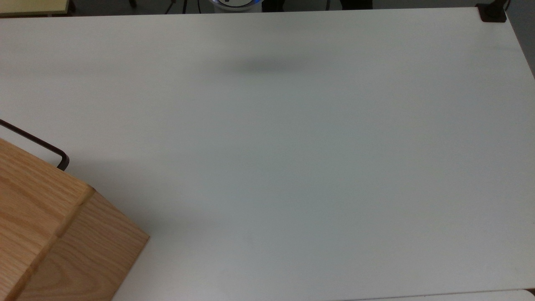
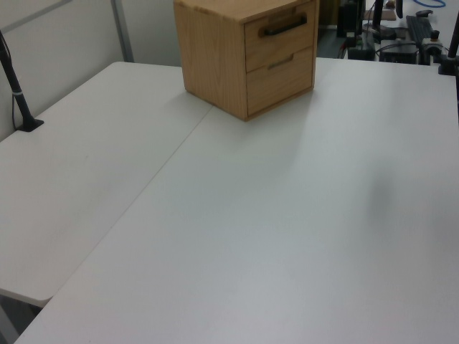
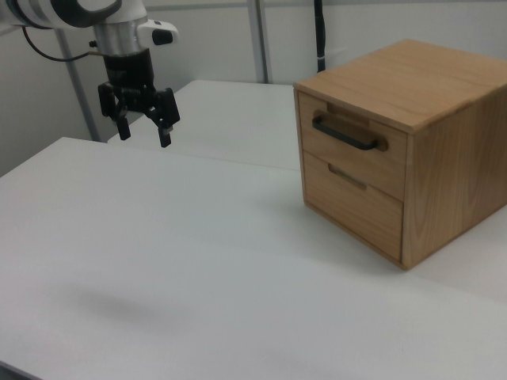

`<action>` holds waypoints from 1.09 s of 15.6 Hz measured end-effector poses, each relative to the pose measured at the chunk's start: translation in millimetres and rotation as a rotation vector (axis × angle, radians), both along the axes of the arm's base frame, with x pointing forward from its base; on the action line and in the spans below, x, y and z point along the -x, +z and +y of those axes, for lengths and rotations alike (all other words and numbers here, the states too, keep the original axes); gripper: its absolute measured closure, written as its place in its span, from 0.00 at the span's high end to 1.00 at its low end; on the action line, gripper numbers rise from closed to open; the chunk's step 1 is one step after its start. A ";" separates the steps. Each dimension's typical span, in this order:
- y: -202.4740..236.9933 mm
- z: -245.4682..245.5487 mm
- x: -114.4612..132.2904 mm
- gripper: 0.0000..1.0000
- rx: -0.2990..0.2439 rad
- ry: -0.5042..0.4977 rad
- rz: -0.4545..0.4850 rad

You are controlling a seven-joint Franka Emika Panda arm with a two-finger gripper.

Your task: Open the drawer by sliding it

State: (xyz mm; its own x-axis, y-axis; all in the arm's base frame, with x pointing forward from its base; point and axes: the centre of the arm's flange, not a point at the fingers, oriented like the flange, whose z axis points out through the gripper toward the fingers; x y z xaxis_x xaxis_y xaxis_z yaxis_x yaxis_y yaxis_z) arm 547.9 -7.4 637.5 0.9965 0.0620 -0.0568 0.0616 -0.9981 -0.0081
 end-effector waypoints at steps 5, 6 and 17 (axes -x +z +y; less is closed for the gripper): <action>1.7 -1.8 -0.1 1.00 0.000 -0.003 -0.004; 1.7 -4.9 -0.3 1.00 0.001 -0.009 -0.006; -55.7 -112.7 -87.2 1.00 0.190 0.305 -0.288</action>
